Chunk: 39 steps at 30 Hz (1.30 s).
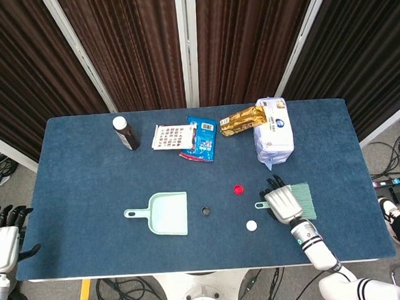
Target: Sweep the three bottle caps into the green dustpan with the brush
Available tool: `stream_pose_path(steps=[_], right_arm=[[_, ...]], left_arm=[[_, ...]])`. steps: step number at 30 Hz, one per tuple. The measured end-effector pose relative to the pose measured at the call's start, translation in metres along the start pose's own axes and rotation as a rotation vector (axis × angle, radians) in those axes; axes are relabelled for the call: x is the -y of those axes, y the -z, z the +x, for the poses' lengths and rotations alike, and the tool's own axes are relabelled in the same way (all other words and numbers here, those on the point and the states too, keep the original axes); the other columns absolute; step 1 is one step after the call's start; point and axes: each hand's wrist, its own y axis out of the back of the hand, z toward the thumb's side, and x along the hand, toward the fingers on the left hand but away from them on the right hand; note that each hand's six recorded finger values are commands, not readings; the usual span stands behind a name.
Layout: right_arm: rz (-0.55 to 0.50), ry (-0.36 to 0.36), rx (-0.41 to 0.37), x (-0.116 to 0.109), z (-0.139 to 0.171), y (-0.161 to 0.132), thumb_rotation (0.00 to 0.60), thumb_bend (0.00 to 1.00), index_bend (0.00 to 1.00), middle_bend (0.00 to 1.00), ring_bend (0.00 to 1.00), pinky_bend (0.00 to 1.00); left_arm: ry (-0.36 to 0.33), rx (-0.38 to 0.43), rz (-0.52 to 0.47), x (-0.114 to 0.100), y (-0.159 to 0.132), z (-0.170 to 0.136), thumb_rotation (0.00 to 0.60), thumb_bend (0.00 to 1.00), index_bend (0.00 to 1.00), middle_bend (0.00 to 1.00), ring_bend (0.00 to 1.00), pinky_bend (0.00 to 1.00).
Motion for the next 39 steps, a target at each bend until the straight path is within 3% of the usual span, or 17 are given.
stream_pose_path(steps=[5, 9, 13, 19, 27, 39], right_arm=[[-0.022, 0.009, -0.004, -0.004, -0.001, 0.002, 0.6, 0.43, 0.68, 0.63, 0.26, 0.16], [-0.049, 0.025, -0.013, -0.016, -0.002, 0.009, 0.6, 0.48, 0.7, 0.64, 0.28, 0.16], [-0.078, 0.049, -0.028, -0.037, -0.002, 0.016, 0.6, 0.49, 0.7, 0.64, 0.28, 0.17], [-0.148, 0.123, -0.044, -0.082, -0.003, 0.027, 0.6, 0.48, 0.7, 0.64, 0.28, 0.16], [-0.218, 0.22, -0.041, -0.126, -0.004, 0.038, 0.6, 0.47, 0.7, 0.64, 0.28, 0.17], [-0.244, 0.229, -0.032, -0.135, -0.002, 0.046, 0.6, 0.48, 0.7, 0.64, 0.28, 0.17]], left_arm=[[-0.002, 0.038, 0.004, -0.005, -0.008, 0.007, 0.6, 0.07, 0.22, 0.16, 0.09, 0.06], [0.002, 0.086, 0.001, -0.01, -0.019, 0.017, 0.6, 0.07, 0.23, 0.16, 0.09, 0.06], [0.034, 0.136, -0.015, -0.013, -0.033, 0.032, 0.6, 0.07, 0.25, 0.18, 0.09, 0.07], [0.097, 0.222, -0.045, -0.013, -0.066, 0.067, 0.6, 0.09, 0.39, 0.29, 0.16, 0.1], [0.218, 0.309, -0.086, 0.017, -0.133, 0.108, 0.6, 0.12, 0.39, 0.35, 0.22, 0.15], [0.341, 0.342, -0.072, 0.058, -0.194, 0.108, 0.6, 0.19, 0.4, 0.37, 0.24, 0.17]])
